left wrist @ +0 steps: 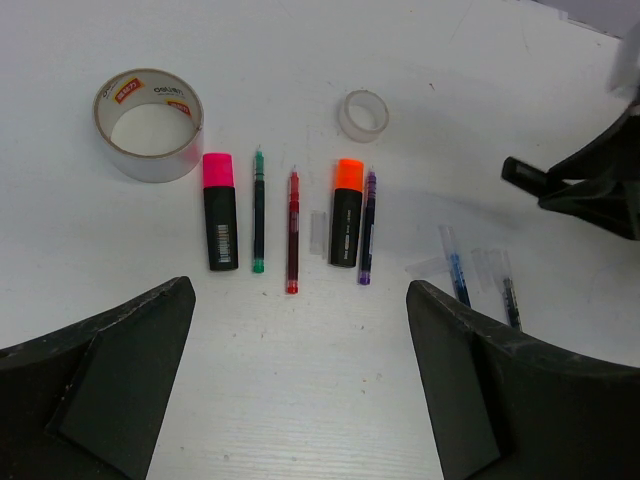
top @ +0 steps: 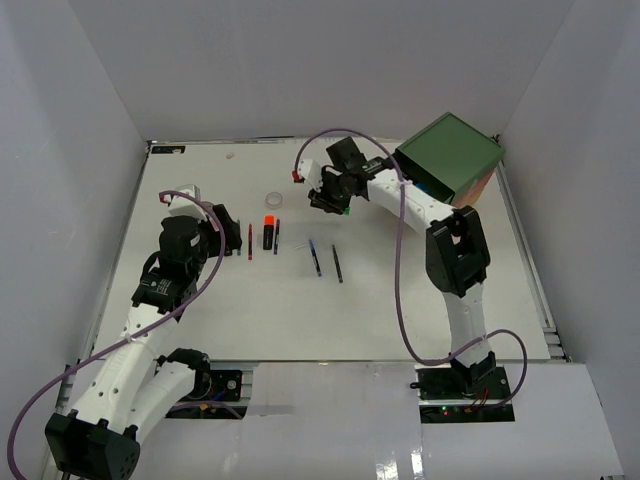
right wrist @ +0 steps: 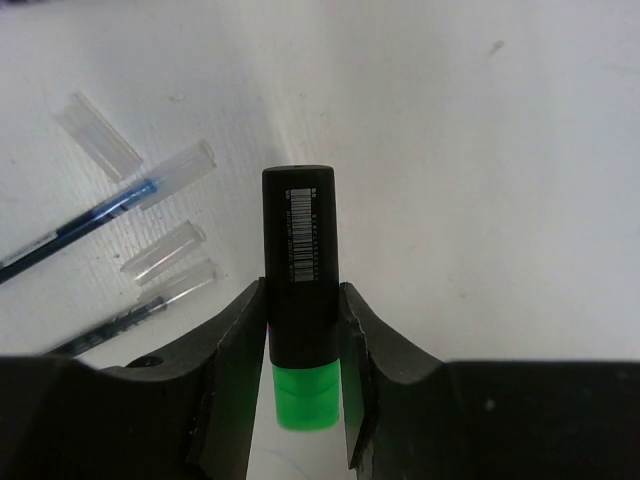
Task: Sort the stationery into containers
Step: Pick up the pen from the center of the board, then place the pen in the drawer.
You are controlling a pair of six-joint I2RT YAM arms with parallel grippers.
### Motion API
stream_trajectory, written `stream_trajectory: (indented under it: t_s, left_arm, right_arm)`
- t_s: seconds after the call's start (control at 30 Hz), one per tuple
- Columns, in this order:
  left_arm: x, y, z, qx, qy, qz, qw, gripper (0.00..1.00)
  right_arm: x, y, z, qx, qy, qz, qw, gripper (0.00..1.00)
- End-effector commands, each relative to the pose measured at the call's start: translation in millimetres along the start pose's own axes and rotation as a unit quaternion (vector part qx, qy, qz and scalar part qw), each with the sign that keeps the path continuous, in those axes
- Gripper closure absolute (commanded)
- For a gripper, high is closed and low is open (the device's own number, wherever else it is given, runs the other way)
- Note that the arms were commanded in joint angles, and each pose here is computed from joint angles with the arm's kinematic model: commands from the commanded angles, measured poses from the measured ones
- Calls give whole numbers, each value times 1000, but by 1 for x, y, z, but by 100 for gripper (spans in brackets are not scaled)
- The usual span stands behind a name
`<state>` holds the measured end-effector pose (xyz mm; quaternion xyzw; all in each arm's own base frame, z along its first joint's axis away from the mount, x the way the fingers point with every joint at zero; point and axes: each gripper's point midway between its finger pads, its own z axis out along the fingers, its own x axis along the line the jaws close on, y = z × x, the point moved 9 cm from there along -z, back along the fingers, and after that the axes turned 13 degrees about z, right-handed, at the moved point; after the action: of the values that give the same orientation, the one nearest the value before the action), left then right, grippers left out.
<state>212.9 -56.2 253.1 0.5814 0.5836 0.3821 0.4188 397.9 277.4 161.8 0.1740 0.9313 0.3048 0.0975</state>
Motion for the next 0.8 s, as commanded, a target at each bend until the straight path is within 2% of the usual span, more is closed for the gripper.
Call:
stream_trajectory:
  t_s: [0.0, 0.13, 0.33, 0.53, 0.77]
  left_arm:
    - [0, 0, -1, -8, -6, 1, 1000, 2]
    - [-1, 0, -1, -7, -6, 1, 1000, 2]
    - [-1, -1, 1, -1, -6, 3, 1000, 2]
    - [-2, -3, 3, 5, -12, 3, 1000, 2]
    - [-4, -4, 5, 10, -18, 3, 1000, 2]
  right_arm:
    - [-3, 48, -70, -109, -54, -10, 993, 92]
    - [-1, 63, -126, -155, -121, -3, 980, 92]
    - [-6, 50, -177, -152, -241, 39, 958, 92]
    - [-6, 23, -212, -153, -277, 78, 945, 92]
    - [-11, -12, -227, -145, -291, 123, 938, 91]
